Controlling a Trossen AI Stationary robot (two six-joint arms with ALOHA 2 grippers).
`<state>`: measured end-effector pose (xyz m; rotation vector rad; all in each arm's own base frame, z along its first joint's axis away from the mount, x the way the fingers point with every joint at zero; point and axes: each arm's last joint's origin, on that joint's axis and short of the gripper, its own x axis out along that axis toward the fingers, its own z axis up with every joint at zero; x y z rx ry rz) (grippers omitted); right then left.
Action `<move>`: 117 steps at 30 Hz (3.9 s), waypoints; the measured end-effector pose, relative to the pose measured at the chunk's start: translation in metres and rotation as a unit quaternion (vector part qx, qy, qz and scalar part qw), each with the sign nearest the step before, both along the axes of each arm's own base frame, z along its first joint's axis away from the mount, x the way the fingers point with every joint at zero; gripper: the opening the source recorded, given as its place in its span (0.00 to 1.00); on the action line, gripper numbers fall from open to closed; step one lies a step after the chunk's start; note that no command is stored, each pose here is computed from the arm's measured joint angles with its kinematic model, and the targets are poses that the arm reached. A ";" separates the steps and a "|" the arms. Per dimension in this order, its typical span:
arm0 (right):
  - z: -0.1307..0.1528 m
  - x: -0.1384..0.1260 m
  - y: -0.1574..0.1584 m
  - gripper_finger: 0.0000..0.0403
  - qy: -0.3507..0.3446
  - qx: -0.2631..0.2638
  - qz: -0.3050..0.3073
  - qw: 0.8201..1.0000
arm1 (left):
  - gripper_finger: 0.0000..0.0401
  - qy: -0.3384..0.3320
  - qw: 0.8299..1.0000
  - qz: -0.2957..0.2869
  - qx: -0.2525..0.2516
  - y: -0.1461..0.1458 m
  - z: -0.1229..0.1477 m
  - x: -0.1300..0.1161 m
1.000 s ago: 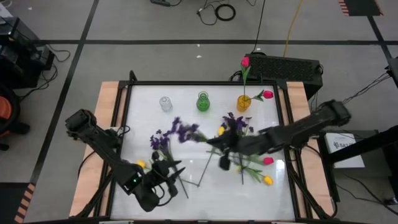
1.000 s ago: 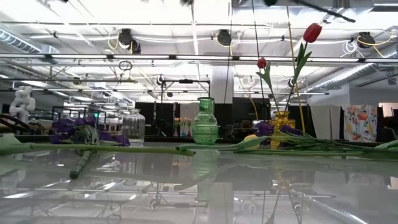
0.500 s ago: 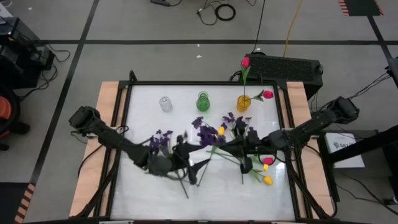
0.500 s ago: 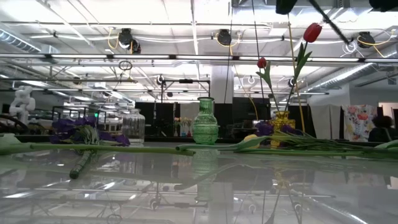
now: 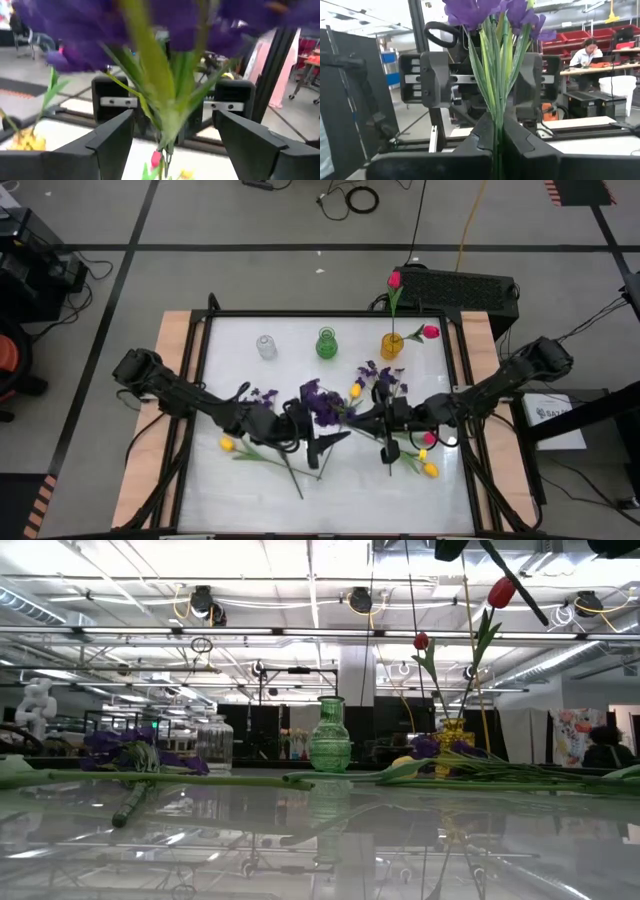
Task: Sort flowers into vase by color
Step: Put the middle purple flowers into the green vase
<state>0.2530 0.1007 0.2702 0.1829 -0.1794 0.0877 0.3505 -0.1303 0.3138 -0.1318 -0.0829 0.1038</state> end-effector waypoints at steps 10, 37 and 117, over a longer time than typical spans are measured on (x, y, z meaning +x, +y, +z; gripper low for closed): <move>0.000 0.000 0.000 0.01 0.000 0.000 -0.001 1.000 | 0.68 -0.020 1.000 0.006 0.007 0.004 0.005 0.001; 0.001 0.000 -0.001 0.25 -0.001 0.000 -0.004 1.000 | 0.03 -0.008 0.996 -0.013 0.084 0.011 0.001 0.006; -0.022 -0.011 -0.025 0.71 0.188 -0.162 -0.061 0.967 | 0.72 0.166 0.974 0.134 -0.071 0.326 -0.005 -0.066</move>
